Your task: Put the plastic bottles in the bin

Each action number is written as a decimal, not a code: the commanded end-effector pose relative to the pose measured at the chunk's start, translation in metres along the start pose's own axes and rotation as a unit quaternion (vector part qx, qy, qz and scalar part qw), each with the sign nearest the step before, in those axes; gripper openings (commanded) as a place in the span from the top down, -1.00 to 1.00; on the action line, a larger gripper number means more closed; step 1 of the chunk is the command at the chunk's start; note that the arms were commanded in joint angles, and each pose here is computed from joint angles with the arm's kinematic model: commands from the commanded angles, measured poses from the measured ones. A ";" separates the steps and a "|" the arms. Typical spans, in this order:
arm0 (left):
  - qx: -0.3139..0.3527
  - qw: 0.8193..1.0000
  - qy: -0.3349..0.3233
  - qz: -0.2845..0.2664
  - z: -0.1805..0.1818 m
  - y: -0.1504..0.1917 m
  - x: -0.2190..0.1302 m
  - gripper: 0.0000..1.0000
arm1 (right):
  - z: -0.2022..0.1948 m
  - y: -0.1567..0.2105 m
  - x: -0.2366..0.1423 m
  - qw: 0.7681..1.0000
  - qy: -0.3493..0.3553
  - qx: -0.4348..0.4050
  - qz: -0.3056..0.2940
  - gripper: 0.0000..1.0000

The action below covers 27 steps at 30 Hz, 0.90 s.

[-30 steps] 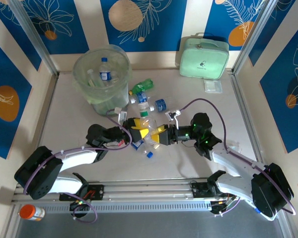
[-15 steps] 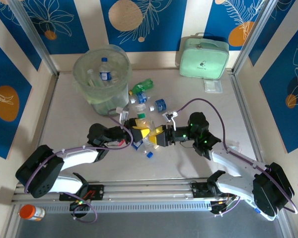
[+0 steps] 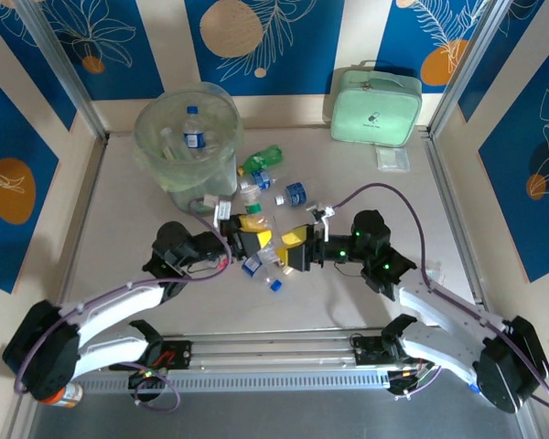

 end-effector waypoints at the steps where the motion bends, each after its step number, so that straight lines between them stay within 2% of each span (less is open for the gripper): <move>1: 0.051 0.989 -0.139 0.012 0.007 -0.034 -0.009 0.11 | -0.012 0.003 -0.012 0.991 0.111 -0.038 -0.067 -0.62; 2: 0.058 0.982 -0.179 0.021 0.009 -0.044 -0.012 0.16 | -0.011 0.004 -0.014 0.987 0.129 -0.051 -0.082 -0.61; 4: 0.065 0.970 -0.234 0.030 0.011 -0.066 -0.016 0.40 | -0.009 0.007 -0.018 0.980 0.157 -0.070 -0.104 -0.60; 6: 0.063 0.961 -0.266 0.030 0.013 -0.088 -0.017 0.57 | -0.008 0.008 -0.019 0.974 0.176 -0.086 -0.117 -0.59; 9: 0.059 0.943 -0.327 0.015 0.019 -0.121 -0.021 0.60 | -0.009 0.010 -0.017 0.966 0.203 -0.101 -0.123 -0.58; 12: 0.052 0.918 -0.393 0.013 0.035 -0.156 -0.024 0.77 | -0.010 0.011 -0.010 0.963 0.219 -0.107 -0.113 -0.57; 15: 0.028 0.884 -0.465 0.036 0.058 -0.185 -0.025 0.73 | -0.012 0.013 -0.002 0.960 0.234 -0.112 -0.102 -0.57; 20: -0.003 0.810 -0.580 0.092 0.096 -0.216 -0.024 0.66 | -0.017 0.016 0.011 0.954 0.262 -0.120 -0.087 -0.56; 23: -0.023 0.766 -0.630 0.127 0.123 -0.221 -0.026 0.59 | -0.019 0.018 0.016 0.948 0.280 -0.126 -0.086 -0.56; 27: -0.069 0.722 -0.668 0.167 0.161 -0.215 -0.034 0.56 | -0.025 0.013 0.013 0.925 0.342 -0.129 -0.105 -0.57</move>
Point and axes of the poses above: each hand's point on the last joint's axis, 136 mm out from that joint toward the fingers, its own x axis out along the fingers, its own z axis along the line the jaws close on, y = z × x, the point moved 8 cm from there along -x, back along the fingers, and after that the axes turned 14 degrees about x, right-handed, at the moved point
